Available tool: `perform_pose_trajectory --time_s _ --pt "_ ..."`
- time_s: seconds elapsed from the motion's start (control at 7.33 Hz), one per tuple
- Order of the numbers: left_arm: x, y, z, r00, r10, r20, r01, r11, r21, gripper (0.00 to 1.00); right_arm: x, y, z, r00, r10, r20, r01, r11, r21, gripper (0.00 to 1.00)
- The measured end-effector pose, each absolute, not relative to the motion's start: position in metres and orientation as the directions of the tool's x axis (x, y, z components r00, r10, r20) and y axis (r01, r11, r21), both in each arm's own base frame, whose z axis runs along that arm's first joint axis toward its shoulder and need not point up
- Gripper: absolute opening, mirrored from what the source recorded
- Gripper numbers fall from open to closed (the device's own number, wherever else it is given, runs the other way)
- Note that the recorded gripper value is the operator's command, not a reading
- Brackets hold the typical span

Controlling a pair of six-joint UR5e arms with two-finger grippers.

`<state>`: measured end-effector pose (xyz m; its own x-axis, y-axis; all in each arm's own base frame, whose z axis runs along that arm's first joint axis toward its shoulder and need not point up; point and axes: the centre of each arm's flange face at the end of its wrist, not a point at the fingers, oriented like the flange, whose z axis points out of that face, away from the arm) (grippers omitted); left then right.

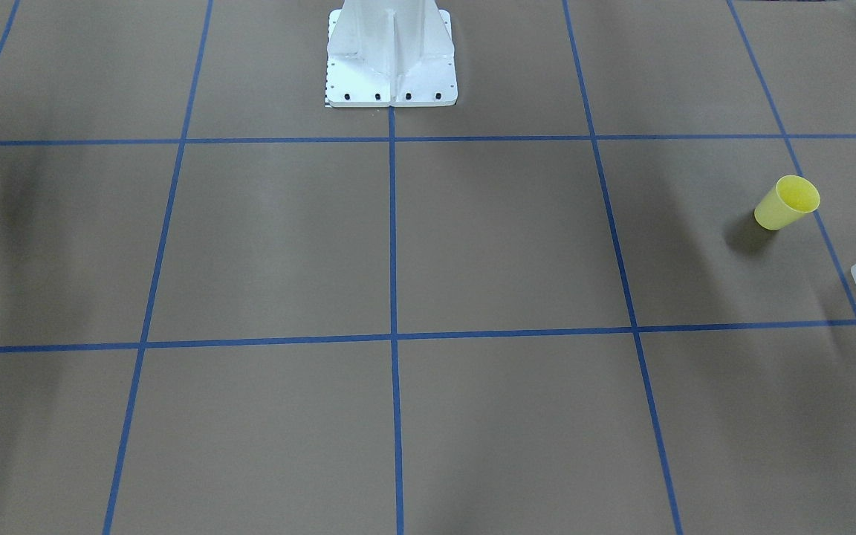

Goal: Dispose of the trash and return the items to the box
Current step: 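Carry the green bowl with the left gripper into the clear bin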

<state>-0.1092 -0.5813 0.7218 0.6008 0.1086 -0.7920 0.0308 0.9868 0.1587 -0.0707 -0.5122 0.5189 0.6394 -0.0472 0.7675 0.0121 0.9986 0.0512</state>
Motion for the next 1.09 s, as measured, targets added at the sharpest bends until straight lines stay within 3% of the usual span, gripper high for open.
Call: perform_pose_trajectory --time_s 0.14,0.27,0.41,0.82,1.09 --pt "-0.125 -0.589 0.738 0.635 0.081 -0.768 0.03 0.991 0.13 0.0 -0.074 -0.512 0.519 0.64 -0.048 0.767 0.016 0.999 0.049 1.0" --pt "-0.131 -0.593 0.745 0.652 0.048 -0.757 0.044 0.994 0.101 0.36 -0.076 -0.512 0.521 0.64 -0.048 0.767 0.02 0.999 0.046 1.0" --pt "-0.132 -0.594 0.749 0.659 0.029 -0.752 0.055 0.995 0.086 0.97 -0.077 -0.512 0.522 0.641 -0.047 0.766 0.022 0.999 0.043 1.0" --pt "-0.13 -0.592 0.748 0.648 0.017 -0.762 0.071 0.994 0.083 0.98 -0.079 -0.512 0.522 0.641 -0.049 0.766 0.025 0.999 0.043 1.0" --pt "-0.118 -0.584 0.709 0.605 -0.044 -0.795 0.15 0.987 0.059 0.98 -0.08 -0.512 0.52 0.639 -0.052 0.768 0.026 0.999 0.045 1.0"
